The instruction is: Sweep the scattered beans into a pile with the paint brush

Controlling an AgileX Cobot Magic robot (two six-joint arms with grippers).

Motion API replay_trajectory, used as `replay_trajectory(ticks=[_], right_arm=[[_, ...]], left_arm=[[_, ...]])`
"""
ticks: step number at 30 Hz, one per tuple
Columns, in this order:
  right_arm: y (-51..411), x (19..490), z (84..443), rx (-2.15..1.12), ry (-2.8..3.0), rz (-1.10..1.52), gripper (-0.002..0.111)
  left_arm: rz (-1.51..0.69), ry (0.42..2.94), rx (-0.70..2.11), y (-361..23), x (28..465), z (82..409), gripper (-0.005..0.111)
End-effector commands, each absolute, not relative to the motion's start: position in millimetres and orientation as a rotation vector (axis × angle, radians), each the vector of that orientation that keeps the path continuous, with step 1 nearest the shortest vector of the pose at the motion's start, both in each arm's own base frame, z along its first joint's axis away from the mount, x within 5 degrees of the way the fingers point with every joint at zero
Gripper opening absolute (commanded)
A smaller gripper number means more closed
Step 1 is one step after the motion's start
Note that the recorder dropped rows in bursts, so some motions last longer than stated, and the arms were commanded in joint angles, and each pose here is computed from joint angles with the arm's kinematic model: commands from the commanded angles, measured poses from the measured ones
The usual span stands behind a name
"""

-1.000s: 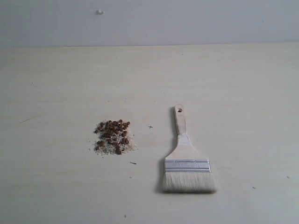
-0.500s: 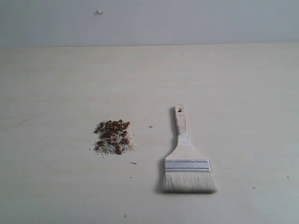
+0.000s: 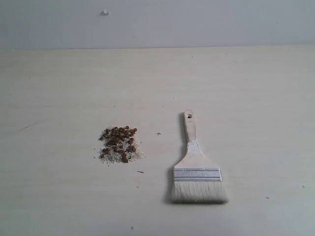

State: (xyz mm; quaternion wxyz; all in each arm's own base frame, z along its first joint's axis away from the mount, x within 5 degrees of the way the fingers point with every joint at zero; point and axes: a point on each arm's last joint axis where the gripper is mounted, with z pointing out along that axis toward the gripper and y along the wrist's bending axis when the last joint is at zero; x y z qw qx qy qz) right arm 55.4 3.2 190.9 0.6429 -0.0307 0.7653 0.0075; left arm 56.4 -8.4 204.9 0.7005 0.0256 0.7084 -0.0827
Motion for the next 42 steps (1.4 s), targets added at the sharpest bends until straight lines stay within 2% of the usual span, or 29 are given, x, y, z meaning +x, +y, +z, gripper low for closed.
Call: replay_trajectory(ticks=[1, 42], right_arm=[[2.7, 54.8, 188.4, -0.024, 1.758, 0.044, 0.000], [2.7, 54.8, 188.4, -0.009, 1.758, 0.056, 0.000]], left_arm=[[-0.192, 1.565, 0.046, -8.3, 55.9, 206.0, 0.000], [-0.192, 1.565, 0.046, -8.3, 55.9, 206.0, 0.000]])
